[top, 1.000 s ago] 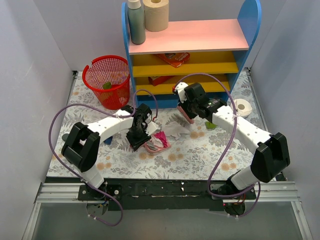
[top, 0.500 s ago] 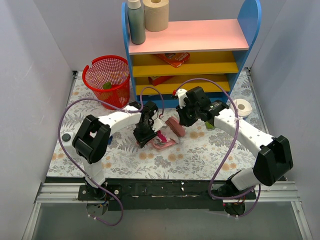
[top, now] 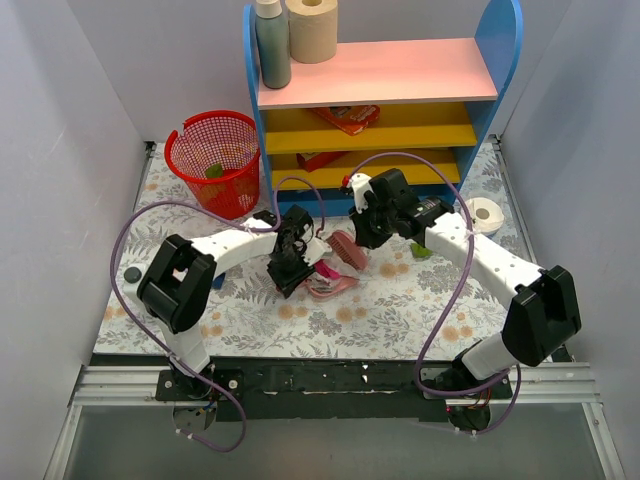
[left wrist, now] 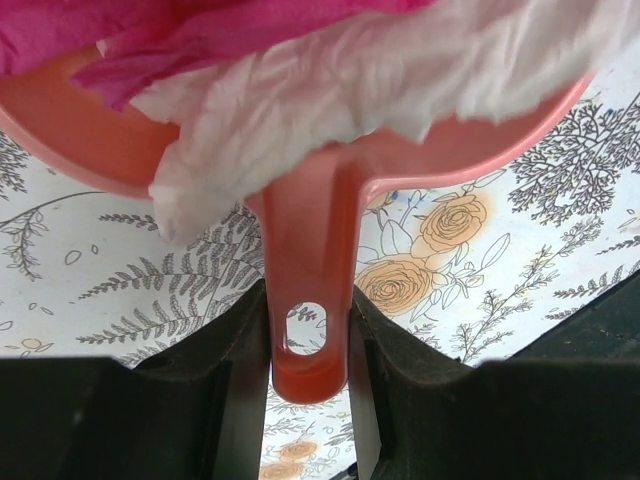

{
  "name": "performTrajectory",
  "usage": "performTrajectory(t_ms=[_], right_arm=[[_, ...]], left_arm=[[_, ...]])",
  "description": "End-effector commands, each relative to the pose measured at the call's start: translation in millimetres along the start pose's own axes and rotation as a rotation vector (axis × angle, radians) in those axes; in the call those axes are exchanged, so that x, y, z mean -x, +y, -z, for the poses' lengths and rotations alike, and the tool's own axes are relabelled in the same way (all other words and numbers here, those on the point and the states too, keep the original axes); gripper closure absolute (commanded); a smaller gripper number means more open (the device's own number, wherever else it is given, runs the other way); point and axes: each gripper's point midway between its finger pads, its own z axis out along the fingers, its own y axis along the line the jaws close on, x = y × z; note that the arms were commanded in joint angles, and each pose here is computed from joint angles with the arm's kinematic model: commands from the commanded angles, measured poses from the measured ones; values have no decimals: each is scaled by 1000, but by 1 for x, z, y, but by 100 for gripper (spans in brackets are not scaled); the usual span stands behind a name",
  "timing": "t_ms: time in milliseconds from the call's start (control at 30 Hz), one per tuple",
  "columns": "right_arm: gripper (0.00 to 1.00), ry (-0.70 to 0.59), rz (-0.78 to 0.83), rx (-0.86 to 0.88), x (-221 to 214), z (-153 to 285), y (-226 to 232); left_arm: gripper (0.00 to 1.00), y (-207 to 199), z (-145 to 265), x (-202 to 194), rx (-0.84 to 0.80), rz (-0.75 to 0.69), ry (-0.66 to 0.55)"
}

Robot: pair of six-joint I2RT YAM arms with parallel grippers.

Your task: Sweep away the paper scraps from the table

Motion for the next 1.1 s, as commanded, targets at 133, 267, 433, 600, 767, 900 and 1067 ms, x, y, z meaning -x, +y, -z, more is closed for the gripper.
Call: performTrajectory(t_ms=[133, 267, 433, 600, 767, 900, 1067], right_arm=[[99, -102, 134, -114, 27, 33, -17], [99, -107, 144, -138, 22, 36, -21], [99, -104, 122, -228, 17, 37, -42], [99, -80, 34, -230, 2, 31, -59], [99, -74, 14, -220, -6, 28, -59], [99, -72, 12, -194, -7, 26, -56], [99, -74, 9, -192, -6, 24, -57]], left_arm=[[100, -4, 7, 12, 11, -28, -139], [100, -4, 9, 17, 8, -29, -152], [100, -5, 13, 16, 5, -31, -155], [100, -8, 27, 17, 10, -35, -181], [100, -15, 48, 17, -10, -44, -228], [100, -19, 63, 8, -5, -65, -256], [100, -13, 88, -2, 48, -53, -294]])
